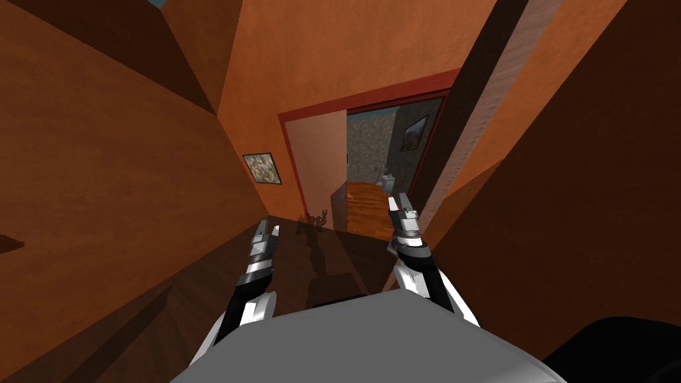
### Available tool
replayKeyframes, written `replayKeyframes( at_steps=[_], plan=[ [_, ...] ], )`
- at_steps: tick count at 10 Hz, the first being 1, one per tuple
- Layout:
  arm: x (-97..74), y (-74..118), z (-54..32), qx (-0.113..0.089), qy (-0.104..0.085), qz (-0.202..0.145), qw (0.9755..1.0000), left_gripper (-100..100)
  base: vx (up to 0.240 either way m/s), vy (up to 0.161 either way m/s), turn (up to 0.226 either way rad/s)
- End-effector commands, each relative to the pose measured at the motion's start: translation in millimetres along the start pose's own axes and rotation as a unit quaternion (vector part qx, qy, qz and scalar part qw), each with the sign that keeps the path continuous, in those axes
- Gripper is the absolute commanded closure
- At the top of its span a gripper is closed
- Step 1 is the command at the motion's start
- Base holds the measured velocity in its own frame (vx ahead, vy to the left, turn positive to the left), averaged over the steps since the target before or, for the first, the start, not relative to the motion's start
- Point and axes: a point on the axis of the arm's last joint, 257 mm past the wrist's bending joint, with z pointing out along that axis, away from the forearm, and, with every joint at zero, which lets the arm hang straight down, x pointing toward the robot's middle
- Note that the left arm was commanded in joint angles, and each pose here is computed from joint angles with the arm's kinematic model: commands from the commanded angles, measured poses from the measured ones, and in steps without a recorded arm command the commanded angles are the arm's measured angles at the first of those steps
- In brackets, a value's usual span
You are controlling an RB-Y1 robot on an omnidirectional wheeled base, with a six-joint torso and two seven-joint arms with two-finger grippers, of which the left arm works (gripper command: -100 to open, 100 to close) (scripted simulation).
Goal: Pull the door open
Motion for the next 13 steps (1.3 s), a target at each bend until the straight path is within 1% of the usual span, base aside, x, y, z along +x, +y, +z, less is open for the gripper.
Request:
replayKeyframes(
  at_steps=[1,7,11,13],
  plan=[
    [0.8,13.2,-1.7,-0.008,0.001,-0.001,1.0,-100,0.103,0.024,-0.09],
    [5.9,59.4,-5.7,-0.038,0.003,-0.005,0.9993,-100,0.094,0.022,-0.087],
    [9.6,89.3,-8.9,-0.058,0.003,-0.008,0.9983,-100,0.094,0.023,-0.099],
    [11.5,106.0,-11.8,-0.07,0.002,-0.009,0.9975,-100,0.102,0.034,-0.099]
  ],
)
